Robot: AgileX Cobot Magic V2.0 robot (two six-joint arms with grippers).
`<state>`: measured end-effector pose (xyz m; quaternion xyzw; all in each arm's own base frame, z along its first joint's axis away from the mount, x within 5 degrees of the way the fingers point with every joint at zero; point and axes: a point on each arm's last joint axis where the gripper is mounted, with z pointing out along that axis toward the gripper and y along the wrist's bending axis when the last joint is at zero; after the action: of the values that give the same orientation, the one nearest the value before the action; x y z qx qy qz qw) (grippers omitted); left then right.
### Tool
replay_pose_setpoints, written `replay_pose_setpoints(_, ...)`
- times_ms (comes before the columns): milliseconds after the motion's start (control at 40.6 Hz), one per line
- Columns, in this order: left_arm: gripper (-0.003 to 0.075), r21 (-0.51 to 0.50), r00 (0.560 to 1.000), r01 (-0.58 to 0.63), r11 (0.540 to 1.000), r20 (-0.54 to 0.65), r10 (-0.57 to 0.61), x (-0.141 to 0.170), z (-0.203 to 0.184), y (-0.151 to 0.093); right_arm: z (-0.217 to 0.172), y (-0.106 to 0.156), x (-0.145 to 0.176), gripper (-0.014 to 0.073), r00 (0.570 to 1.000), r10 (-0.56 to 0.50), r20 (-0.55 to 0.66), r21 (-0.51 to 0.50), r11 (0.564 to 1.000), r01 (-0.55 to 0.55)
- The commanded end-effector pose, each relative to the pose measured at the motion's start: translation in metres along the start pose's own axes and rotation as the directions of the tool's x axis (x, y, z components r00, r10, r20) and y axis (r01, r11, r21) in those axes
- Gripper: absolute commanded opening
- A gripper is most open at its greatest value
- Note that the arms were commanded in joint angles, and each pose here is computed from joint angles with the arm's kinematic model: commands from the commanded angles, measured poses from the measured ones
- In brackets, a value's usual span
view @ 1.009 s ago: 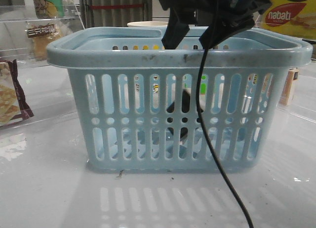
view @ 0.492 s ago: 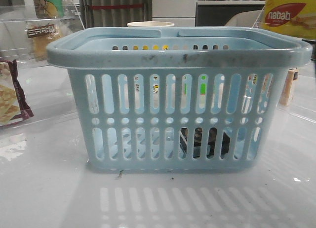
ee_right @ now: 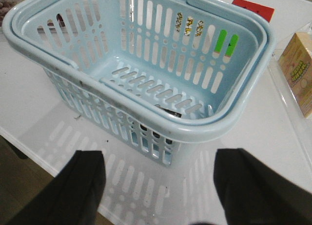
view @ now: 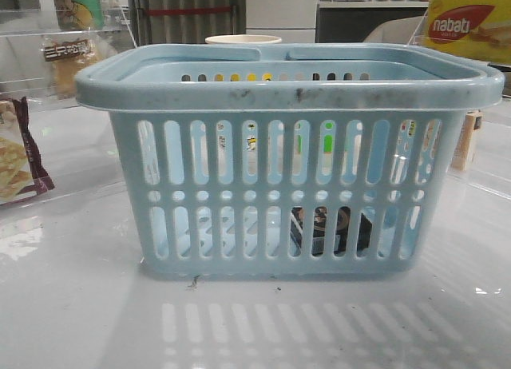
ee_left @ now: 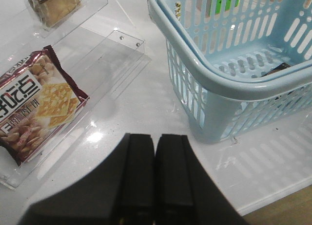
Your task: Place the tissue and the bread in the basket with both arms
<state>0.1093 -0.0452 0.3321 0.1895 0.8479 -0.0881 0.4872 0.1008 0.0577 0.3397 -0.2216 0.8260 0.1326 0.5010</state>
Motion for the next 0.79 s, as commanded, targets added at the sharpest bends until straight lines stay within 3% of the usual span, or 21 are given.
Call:
replay_pose_setpoints(0,0.009,0.008,0.996,0.01,1.0,0.091,-0.011,-0.014,-0.003,-0.001,-0.007,-0.001,-0.01,0.0571,0.996,-0.027,0.079,0.018,0.999,0.026)
replay_pose_setpoints(394,0.0113,0.009,0.996,0.01,1.0,0.087,-0.011,-0.013,-0.003,-0.001,-0.007,-0.002,-0.008,0.0571,0.998,-0.031,0.053,0.021,0.999,0.03)
replay_pose_setpoints(468,0.0231,0.007,0.994,0.011,1.0,0.107,-0.011,-0.015,-0.002,-0.001,-0.007,-0.002,-0.008,0.0571,0.998,-0.031,0.053,0.021,0.999,0.03)
replay_pose_setpoints(615,0.0587,0.0,0.989,0.012,1.0,0.145,-0.012,-0.026,0.014,0.001,-0.007,-0.002,-0.008,0.0571,0.998,-0.031,0.053,0.021,0.999,0.03)
replay_pose_setpoints(689,0.0673,-0.021,0.994,0.001,1.0,0.111,0.002,-0.034,0.027,0.004,-0.007,-0.002,-0.008,0.0571,0.998,-0.031,0.053,0.021,0.999,0.03)
replay_pose_setpoints(763,0.0687,-0.051,0.998,0.015,0.999,0.063,-0.011,-0.043,0.044,0.011,-0.007,-0.002,-0.008,0.0571,0.998,-0.031,0.053,0.021,0.999,0.03)
